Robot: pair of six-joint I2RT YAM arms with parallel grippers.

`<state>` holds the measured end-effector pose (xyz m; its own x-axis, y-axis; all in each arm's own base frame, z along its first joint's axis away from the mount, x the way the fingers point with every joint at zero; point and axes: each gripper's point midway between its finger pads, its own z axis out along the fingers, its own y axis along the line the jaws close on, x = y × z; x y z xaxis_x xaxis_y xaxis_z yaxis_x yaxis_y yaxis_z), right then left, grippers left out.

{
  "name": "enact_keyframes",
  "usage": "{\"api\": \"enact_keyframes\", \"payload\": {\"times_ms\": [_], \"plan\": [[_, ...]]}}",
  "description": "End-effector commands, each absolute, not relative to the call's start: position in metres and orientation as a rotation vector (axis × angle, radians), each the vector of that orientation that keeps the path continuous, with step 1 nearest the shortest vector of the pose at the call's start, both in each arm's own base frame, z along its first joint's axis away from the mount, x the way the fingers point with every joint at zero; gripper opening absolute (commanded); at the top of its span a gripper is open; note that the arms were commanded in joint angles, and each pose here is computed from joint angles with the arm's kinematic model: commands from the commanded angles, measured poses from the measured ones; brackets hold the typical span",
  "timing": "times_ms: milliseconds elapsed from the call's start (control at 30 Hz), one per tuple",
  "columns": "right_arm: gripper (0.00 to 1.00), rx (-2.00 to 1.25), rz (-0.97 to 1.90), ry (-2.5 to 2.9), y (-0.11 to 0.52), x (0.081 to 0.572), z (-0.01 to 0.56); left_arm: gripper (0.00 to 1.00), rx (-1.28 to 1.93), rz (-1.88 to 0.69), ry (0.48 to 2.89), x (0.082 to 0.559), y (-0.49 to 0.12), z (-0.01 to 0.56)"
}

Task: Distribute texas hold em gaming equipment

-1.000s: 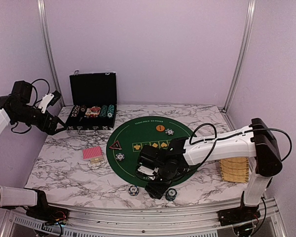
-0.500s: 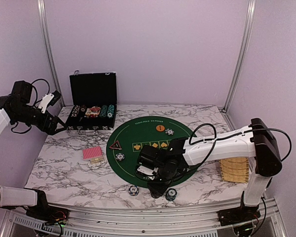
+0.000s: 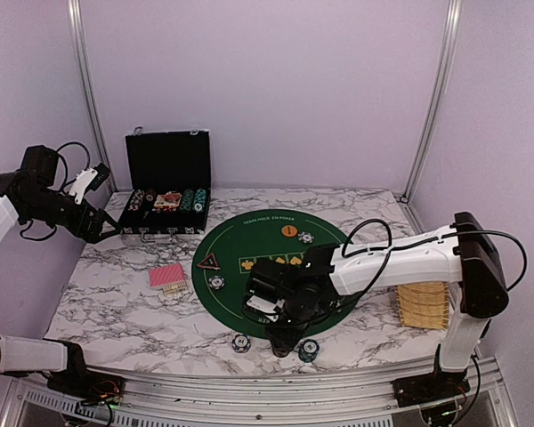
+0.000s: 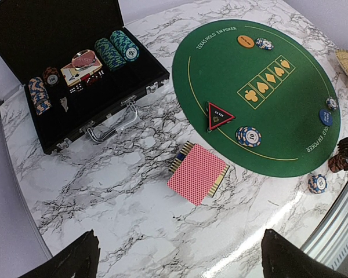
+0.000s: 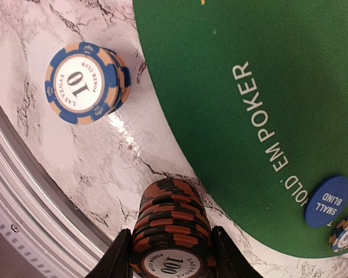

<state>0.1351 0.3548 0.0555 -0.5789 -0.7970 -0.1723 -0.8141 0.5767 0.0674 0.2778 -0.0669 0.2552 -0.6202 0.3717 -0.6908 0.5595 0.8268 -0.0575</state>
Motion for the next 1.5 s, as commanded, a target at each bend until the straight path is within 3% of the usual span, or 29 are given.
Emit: {"api": "enact_keyframes", "payload": {"times_ms": [0,233,767,1467], "plan": [[0.11,-1.34,0.208,2.608,0.365,0.15,0.088,0.99,0.69,-0.351,2.298,0.273,-0.069,0.262],[0.12,-1.337,0.215,2.568,0.38,0.159,0.107,0.99,0.691,-0.338,2.299,0.273,-0.067,0.261],[0.1,-1.342,0.177,2.665,0.349,0.145,0.054,0.99,0.69,-0.347,2.292,0.272,-0.068,0.264],[0.12,-1.349,0.26,2.667,0.362,0.142,0.058,0.99,0.695,-0.336,2.298,0.271,-0.067,0.261]]}}
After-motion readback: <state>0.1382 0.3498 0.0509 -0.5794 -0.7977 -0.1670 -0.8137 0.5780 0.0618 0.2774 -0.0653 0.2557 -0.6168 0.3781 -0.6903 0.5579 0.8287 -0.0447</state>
